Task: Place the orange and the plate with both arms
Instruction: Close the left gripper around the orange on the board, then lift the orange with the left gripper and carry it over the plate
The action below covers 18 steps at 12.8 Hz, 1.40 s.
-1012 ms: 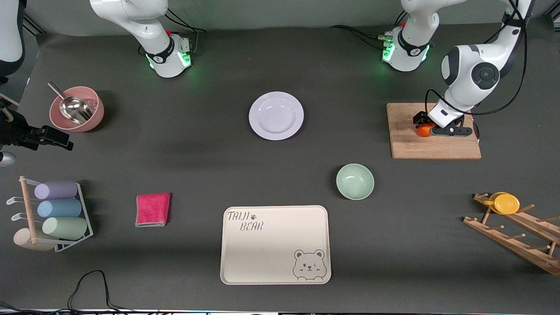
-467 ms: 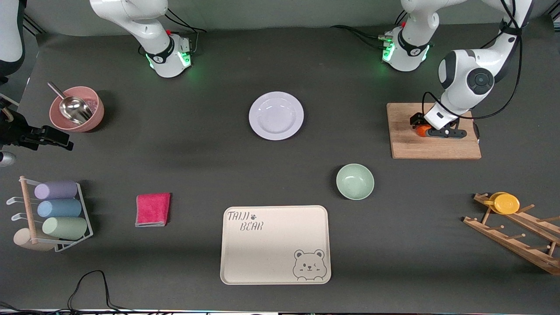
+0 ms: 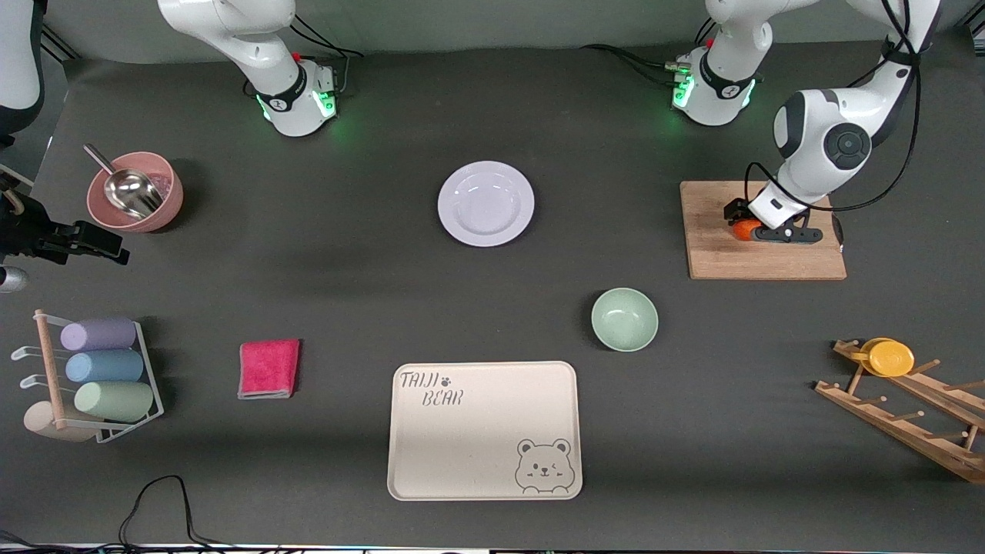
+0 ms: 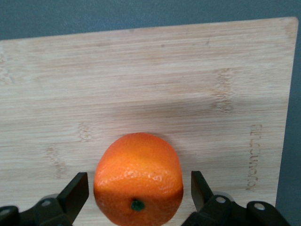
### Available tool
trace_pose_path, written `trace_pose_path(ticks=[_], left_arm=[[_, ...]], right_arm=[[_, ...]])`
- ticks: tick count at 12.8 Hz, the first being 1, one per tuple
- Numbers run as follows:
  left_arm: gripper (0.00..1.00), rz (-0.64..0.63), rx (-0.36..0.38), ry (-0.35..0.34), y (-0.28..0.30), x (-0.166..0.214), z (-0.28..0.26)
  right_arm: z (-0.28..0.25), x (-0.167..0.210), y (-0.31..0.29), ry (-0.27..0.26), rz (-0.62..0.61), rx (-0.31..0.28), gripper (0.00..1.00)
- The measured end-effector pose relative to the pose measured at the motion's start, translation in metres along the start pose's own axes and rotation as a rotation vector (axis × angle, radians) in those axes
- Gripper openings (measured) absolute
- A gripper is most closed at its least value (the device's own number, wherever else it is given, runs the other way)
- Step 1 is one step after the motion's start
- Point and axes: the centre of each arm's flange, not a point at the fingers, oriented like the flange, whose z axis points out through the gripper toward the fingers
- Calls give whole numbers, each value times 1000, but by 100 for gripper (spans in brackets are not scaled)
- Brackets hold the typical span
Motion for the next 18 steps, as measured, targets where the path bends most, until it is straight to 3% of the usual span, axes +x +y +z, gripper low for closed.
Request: trace_pose_path(ticks=[2, 7, 10, 15, 18], left_arm=[[72, 2, 2, 3, 0, 1, -2], [71, 10, 9, 11, -2, 13, -16], [71, 43, 39, -6, 8, 44, -81], [71, 52, -38, -3, 144, 69, -246], [71, -37, -42, 26, 257, 50, -289]], right_arm=[[0, 0, 0, 0, 0, 0, 100], [0, 0, 0, 0, 0, 0, 100], [0, 0, 0, 0, 0, 0, 100], [0, 0, 0, 0, 0, 0, 100], [0, 0, 0, 0, 0, 0, 100]])
